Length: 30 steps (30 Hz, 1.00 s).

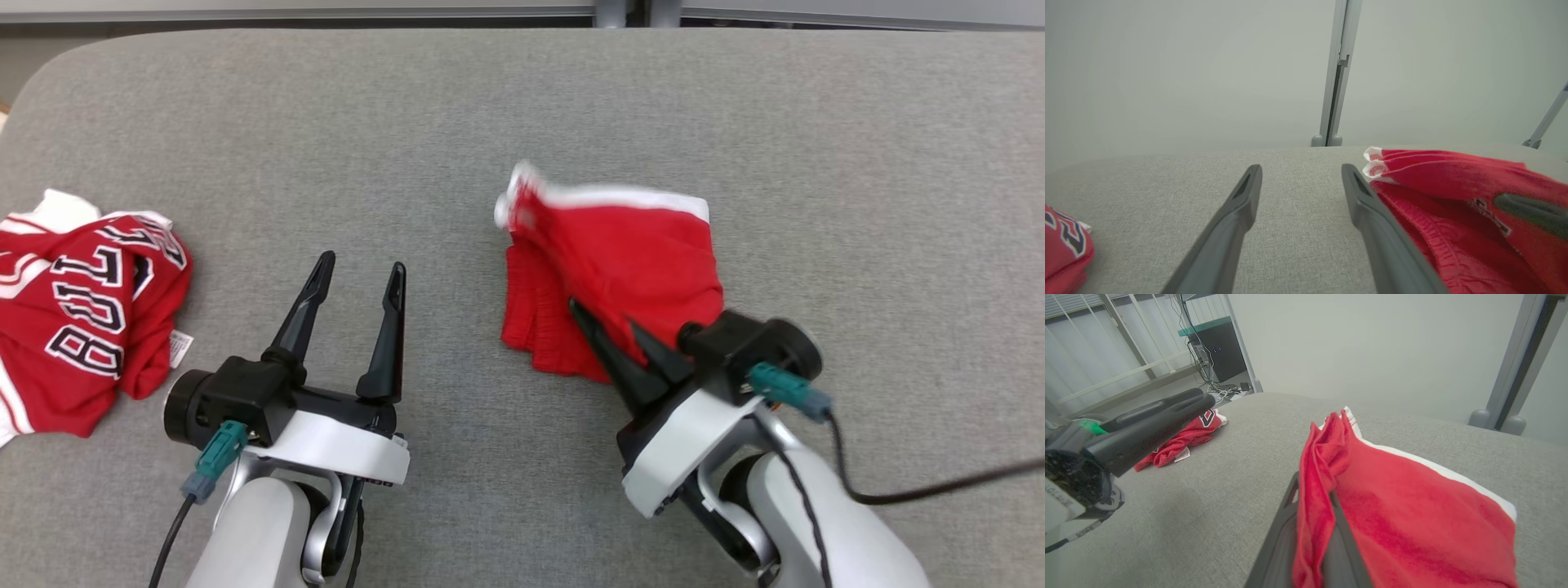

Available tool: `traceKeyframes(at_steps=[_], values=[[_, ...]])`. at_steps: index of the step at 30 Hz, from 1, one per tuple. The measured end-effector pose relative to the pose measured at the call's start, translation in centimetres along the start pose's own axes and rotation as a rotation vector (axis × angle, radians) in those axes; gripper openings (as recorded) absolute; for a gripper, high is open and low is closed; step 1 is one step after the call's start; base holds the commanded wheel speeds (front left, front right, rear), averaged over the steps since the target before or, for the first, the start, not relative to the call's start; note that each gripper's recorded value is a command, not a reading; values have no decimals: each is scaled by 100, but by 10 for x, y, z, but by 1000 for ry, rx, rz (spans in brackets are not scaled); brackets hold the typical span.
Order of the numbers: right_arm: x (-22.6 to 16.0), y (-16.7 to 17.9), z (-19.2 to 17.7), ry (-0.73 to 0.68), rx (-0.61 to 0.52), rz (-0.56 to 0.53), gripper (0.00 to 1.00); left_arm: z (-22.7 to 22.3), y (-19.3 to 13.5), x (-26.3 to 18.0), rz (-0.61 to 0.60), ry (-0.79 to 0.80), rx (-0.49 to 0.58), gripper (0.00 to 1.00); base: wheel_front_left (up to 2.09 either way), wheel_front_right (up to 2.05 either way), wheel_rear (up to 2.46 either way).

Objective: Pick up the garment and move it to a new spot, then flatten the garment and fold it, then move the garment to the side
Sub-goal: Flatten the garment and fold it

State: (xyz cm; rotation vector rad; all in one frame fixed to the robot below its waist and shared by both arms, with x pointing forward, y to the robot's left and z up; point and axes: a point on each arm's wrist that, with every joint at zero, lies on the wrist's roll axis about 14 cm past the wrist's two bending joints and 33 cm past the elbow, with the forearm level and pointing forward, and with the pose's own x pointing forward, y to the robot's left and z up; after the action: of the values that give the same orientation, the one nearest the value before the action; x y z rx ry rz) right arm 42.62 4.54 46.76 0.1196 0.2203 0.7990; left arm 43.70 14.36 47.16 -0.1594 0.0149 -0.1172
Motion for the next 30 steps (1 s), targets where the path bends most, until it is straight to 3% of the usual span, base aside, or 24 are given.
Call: traceKeyframes(at_steps=[6, 7, 8, 9, 10, 13, 16, 19, 21, 22, 25, 30], values=[[4, 13, -36, 105, 26, 41, 0, -3, 5, -4, 19, 12, -3, 100, 0, 0, 0], [5, 13, -39, 113, 35, 42, 15, -4, 6, -3, 22, 12, -4, 100, 0, 0, 0], [5, 13, -41, 118, 38, 42, 38, -4, 6, -3, 22, 13, -5, 100, 0, 0, 0], [5, 13, -41, 114, 42, 41, 84, -4, 6, -3, 24, 13, -5, 100, 0, 0, 0], [6, 13, -39, 103, 49, 40, 100, -4, 6, -3, 24, 11, -6, 100, 0, 0, 0], [7, 19, -29, 44, 64, 55, 100, -4, 4, -2, 20, 8, -6, 100, 0, 0, 0], [11, 28, 7, -99, 71, 88, 100, -4, 4, -1, 19, 7, -5, 100, 0, 0, 0], [4, 15, 33, -206, 60, 56, 100, -3, 3, 1, 15, 4, -1, 100, 0, 0, 0], [-6, -9, 43, -247, 45, -12, 100, -1, 3, 3, 16, -2, 3, 100, 0, 0, 0], [-21, -37, 47, -271, 42, -106, 100, 1, 3, 3, 19, -9, 11, 100, 0, 0, 0], [-50, -79, 46, -278, 18, -258, 100, 5, 4, 4, 20, -21, 18, 100, 0, 0, 0], [-107, -129, 35, -240, -28, -474, 100, 7, 4, 0, 19, -24, 20, 100, 0, 0, 0]])
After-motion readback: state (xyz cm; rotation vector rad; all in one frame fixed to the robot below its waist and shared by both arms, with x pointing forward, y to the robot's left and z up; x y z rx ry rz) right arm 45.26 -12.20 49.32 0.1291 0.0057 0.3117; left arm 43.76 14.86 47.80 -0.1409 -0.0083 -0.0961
